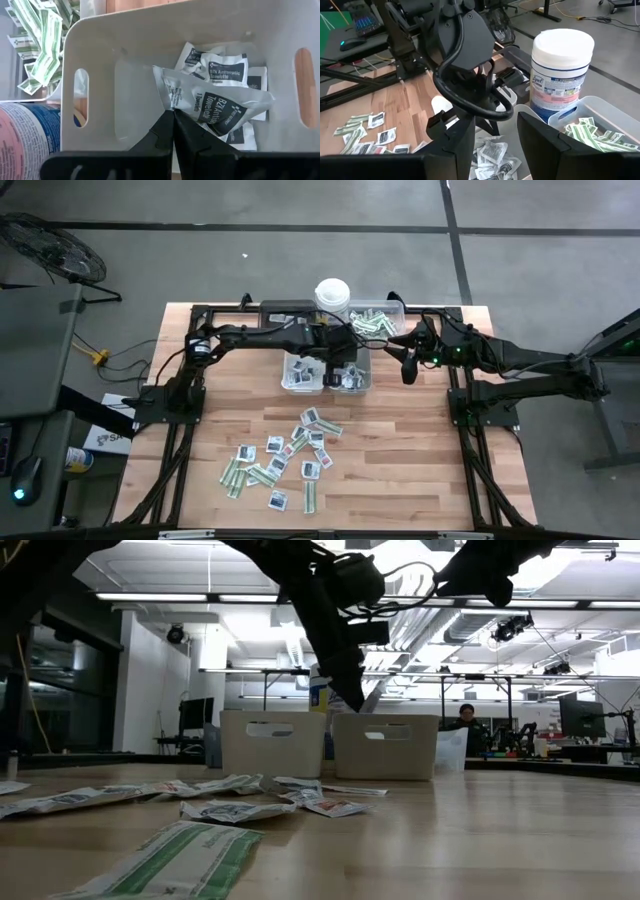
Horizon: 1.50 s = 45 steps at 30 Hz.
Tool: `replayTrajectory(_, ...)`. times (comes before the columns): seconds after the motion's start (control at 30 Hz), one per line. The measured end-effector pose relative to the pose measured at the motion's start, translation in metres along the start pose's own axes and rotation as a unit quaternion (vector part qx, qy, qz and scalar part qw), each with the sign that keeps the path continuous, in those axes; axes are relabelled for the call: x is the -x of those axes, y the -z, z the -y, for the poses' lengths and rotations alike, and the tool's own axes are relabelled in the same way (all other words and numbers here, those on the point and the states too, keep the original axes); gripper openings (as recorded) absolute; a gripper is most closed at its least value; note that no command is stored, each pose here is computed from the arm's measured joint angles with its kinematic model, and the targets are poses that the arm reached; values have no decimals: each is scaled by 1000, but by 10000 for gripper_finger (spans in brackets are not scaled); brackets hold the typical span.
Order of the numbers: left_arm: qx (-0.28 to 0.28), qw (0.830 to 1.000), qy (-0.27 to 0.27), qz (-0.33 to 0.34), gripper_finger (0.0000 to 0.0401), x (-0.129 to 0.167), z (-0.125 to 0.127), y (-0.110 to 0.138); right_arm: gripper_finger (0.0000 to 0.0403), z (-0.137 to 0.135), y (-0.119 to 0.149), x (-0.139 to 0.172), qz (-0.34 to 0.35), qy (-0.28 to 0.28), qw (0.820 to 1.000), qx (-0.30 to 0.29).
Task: Pick & Place First Aid Supplies
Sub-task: Put the wipe into the gray bin
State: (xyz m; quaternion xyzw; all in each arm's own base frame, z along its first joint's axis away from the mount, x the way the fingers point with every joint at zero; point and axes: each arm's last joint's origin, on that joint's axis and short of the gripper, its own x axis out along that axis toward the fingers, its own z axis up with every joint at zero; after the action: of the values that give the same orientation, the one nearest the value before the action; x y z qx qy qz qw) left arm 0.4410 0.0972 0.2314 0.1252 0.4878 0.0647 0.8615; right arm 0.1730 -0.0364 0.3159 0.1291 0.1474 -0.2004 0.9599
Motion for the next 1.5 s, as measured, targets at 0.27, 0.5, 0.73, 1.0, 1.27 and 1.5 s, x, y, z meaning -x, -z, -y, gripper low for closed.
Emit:
replayTrajectory(0.27, -5, 1000, 1, -4, 57, 0, 0, 1, 142, 0, 0, 0, -1, 0, 1000, 4)
replayTrajectory(0.5, -19, 1000, 4, -16, 89, 7, 0, 3, 142, 0, 0, 0, -1, 0, 1000, 3)
replayTrajectory(0.73, -46, 998, 15, -47, 77, 39, 5, 7, 142, 0, 0, 0, -1, 0, 1000, 3)
replayTrajectory(1.0, -100, 990, 19, -95, 73, 77, 30, 11, 142, 0, 2, 0, -10, -8, 1000, 4)
replayTrajectory(1.27, -122, 980, 17, -155, 73, 93, 67, 19, 142, -1, 2, 0, -16, -17, 1000, 4)
replayTrajectory(1.5, -78, 983, 17, -168, 73, 99, 100, 51, 142, 0, 5, 1, -33, -19, 999, -1)
